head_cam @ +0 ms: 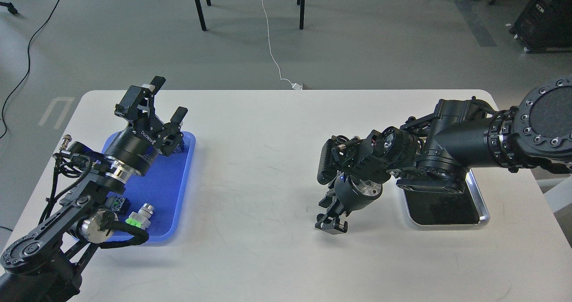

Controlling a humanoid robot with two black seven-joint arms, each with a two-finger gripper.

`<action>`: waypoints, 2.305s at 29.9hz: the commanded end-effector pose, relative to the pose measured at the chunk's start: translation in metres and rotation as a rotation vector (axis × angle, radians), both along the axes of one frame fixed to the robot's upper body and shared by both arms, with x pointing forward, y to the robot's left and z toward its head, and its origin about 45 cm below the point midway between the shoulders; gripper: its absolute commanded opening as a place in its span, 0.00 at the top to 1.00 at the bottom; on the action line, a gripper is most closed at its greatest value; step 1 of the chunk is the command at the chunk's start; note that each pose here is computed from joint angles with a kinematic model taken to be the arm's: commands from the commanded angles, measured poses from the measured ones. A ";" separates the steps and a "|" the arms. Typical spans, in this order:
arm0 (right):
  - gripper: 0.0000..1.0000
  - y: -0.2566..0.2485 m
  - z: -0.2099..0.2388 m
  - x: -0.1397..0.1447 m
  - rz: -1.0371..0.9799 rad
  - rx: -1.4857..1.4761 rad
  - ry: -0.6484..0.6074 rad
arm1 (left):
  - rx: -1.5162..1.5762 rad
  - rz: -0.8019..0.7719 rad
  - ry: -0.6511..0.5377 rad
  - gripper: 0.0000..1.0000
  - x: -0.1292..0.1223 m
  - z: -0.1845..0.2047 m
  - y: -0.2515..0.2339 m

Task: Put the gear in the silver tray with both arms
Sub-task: 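Reach the right gripper down and grasp the second gear, then carry the gear with the right gripper over the silver tray, then lower the gear into the silver tray and open the right gripper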

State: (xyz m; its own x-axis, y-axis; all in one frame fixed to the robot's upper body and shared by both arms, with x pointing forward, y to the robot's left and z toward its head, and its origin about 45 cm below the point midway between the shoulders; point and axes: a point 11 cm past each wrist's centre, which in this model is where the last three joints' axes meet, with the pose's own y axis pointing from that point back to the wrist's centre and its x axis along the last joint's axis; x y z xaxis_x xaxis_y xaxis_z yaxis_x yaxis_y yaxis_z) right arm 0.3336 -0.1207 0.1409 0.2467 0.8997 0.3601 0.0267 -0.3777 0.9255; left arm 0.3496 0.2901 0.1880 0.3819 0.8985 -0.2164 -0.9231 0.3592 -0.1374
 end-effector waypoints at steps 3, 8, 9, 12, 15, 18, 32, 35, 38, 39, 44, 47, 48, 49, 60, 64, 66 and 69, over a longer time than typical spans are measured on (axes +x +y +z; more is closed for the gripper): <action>0.71 -0.002 0.000 -0.002 -0.003 -0.003 0.008 | -0.002 0.006 -0.003 0.02 0.001 0.001 0.002; 0.81 -0.002 0.000 -0.004 0.001 -0.001 0.012 | -0.004 0.005 -0.003 0.02 0.001 0.001 0.001; 0.81 -0.001 0.001 -0.003 0.002 0.000 0.009 | -0.004 0.004 -0.003 0.02 0.001 0.001 0.001; 0.83 0.000 0.006 0.001 0.007 -0.001 -0.006 | -0.004 0.004 -0.003 0.02 0.001 0.001 0.001; 0.84 0.001 0.013 0.006 0.005 0.002 -0.020 | -0.004 0.004 -0.003 0.02 0.001 0.001 0.001; 0.84 -0.004 0.027 0.016 -0.016 0.015 -0.049 | -0.004 0.004 -0.003 0.02 0.001 0.001 0.001; 0.84 -0.173 0.074 0.052 -0.313 -0.104 -0.180 | -0.008 -0.005 0.001 0.02 0.000 -0.001 -0.004; 0.83 -0.217 0.060 0.041 -0.380 -0.165 -0.163 | -0.011 -0.008 0.002 0.02 0.000 -0.001 -0.006; 0.83 -0.250 0.048 0.033 -0.430 -0.202 -0.158 | -0.013 -0.011 -0.003 0.02 0.000 0.001 -0.007; 0.83 -0.258 0.042 0.027 -0.446 -0.208 -0.147 | -0.014 -0.014 -0.005 0.02 0.000 0.001 -0.008; 0.82 -0.271 0.031 0.015 -0.467 -0.201 -0.131 | -0.013 -0.015 -0.006 0.02 0.000 0.002 -0.008; 0.81 -0.272 0.029 0.016 -0.472 -0.199 -0.135 | -0.017 -0.015 -0.007 0.02 0.000 0.002 -0.009; 0.81 -0.269 0.029 0.017 -0.467 -0.194 -0.134 | -0.019 -0.016 -0.007 0.02 0.000 0.002 -0.010; 0.81 -0.266 0.028 0.018 -0.464 -0.187 -0.134 | -0.019 -0.016 -0.007 0.02 0.000 0.002 -0.010; 0.76 -0.243 0.024 0.018 -0.439 -0.134 -0.117 | -0.018 -0.012 -0.007 0.02 0.000 0.002 -0.009; 0.74 -0.241 0.023 0.011 -0.439 -0.123 -0.098 | -0.020 -0.012 -0.009 0.02 0.000 0.003 -0.009; 0.70 -0.244 0.024 0.011 -0.447 -0.124 -0.099 | -0.020 -0.012 -0.009 0.02 0.000 0.003 -0.009; 0.58 -0.243 0.024 0.010 -0.448 -0.120 -0.097 | -0.020 -0.011 -0.008 0.02 0.000 0.002 -0.009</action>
State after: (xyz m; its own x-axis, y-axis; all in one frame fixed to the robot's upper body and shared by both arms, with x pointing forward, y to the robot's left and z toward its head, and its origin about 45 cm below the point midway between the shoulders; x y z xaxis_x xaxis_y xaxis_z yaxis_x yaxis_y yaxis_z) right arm 0.3446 -0.3639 0.1644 0.5887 0.7512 0.2985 -0.2040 -0.2192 0.9541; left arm 0.3498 0.2809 0.1905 0.3946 0.8894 -0.2309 -0.9174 0.3675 -0.1525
